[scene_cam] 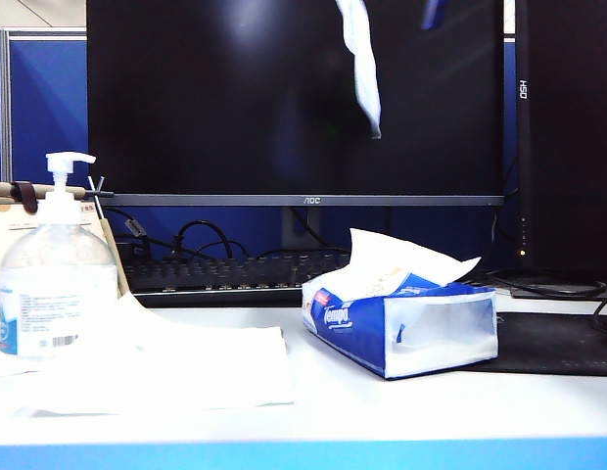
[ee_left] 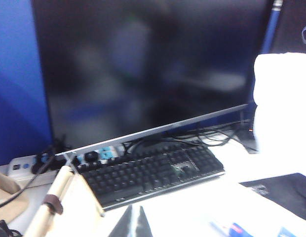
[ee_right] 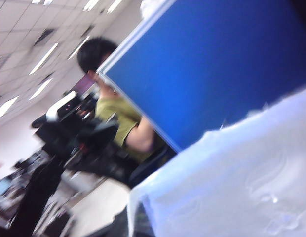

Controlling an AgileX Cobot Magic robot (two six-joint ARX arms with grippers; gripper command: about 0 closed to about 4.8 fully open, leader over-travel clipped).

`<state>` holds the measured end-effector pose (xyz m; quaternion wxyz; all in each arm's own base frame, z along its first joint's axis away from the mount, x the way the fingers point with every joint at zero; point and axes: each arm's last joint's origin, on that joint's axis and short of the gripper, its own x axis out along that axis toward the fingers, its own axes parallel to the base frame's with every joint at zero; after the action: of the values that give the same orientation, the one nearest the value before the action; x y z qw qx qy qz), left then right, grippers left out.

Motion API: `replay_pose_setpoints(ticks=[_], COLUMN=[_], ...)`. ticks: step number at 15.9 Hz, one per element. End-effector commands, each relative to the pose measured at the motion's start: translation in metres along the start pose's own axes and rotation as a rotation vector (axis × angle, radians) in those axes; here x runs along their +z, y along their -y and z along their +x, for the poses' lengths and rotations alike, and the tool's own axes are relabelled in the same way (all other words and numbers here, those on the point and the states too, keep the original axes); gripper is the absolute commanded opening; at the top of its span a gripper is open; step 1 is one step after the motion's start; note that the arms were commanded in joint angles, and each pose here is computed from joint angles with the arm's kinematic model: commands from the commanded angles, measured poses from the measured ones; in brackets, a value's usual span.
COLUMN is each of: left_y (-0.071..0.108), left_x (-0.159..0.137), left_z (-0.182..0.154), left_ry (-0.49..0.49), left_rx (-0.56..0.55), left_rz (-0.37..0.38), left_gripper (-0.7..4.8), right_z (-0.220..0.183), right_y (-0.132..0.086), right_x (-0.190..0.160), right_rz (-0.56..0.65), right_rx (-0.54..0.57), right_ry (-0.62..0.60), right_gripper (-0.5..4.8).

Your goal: Pull out a tissue from the tissue dispenser, then press the switch of the alcohol sanitizer bottle to drop some sanitizer on the paper tissue, and finally place the treated tissue on the table.

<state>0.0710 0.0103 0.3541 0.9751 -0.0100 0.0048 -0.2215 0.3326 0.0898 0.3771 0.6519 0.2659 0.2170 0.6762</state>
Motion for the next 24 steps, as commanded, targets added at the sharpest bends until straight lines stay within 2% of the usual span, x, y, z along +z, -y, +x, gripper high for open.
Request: replay_pose_setpoints(ticks=[1, 3, 5, 6, 7, 8, 11, 12, 13, 16, 17, 20, 24], left_y=[0.013, 0.018, 0.019, 0.019, 0.013, 0.010, 0.007, 0.004, 0.002, 0.003, 0.005, 0.008, 0.002], left_x=[-0.016, -0.037, -0.064, -0.076, -0.096, -0.101, -0.110, -0.113, -0.120, -0.122, -0.123, -0.125, -0.157], left_z=[-0.011, -0.017, -0.021, -0.023, -0.018, -0.015, -0.012, -0.011, -0.008, -0.006, -0.005, -0.002, 0.008], left_ry=[-0.001, 0.016, 0.044, 0.055, 0.027, 0.024, 0.011, 0.003, -0.013, -0.019, -0.030, -0.045, -0.130], left_rx=[0.018, 0.100, 0.241, 0.266, 0.261, 0.249, 0.221, 0.255, 0.252, 0.220, 0.175, 0.109, 0.083], left_rz=[-0.028, -0.073, -0.138, -0.172, -0.247, -0.261, -0.270, -0.258, -0.272, -0.272, -0.275, -0.281, -0.421], left_gripper=[-0.06, -0.06, -0.06, -0.06, -0.06, -0.06, -0.06, -0.06, -0.06, -0.06, -0.06, -0.05, -0.05], right_z=[-0.022, -0.045, -0.068, -0.077, -0.090, -0.089, -0.089, -0.090, -0.093, -0.099, -0.101, -0.102, -0.098], right_y=[-0.035, -0.049, -0.059, -0.065, -0.079, -0.087, -0.096, -0.092, -0.077, -0.033, -0.021, -0.007, 0.022], right_x=[-0.009, -0.019, -0.033, -0.045, -0.071, -0.082, -0.099, -0.106, -0.119, -0.156, -0.166, -0.168, -0.179], right_rz=[-0.137, -0.170, -0.182, -0.191, -0.229, -0.255, -0.208, -0.174, -0.137, -0.113, -0.105, -0.080, 0.065], right_rx=[-0.095, -0.211, -0.391, -0.527, -0.868, -0.941, -0.982, -1.025, -1.091, -1.117, -1.116, -1.117, -1.111], right_ry=[0.154, 0.233, 0.289, 0.294, 0.227, 0.155, 0.059, 0.045, 0.030, 0.045, 0.057, 0.049, -0.019], right_gripper=[-0.06, -0.06, -0.06, -0.06, -0.06, -0.06, -0.06, -0.06, -0.06, -0.06, -0.06, -0.06, -0.06])
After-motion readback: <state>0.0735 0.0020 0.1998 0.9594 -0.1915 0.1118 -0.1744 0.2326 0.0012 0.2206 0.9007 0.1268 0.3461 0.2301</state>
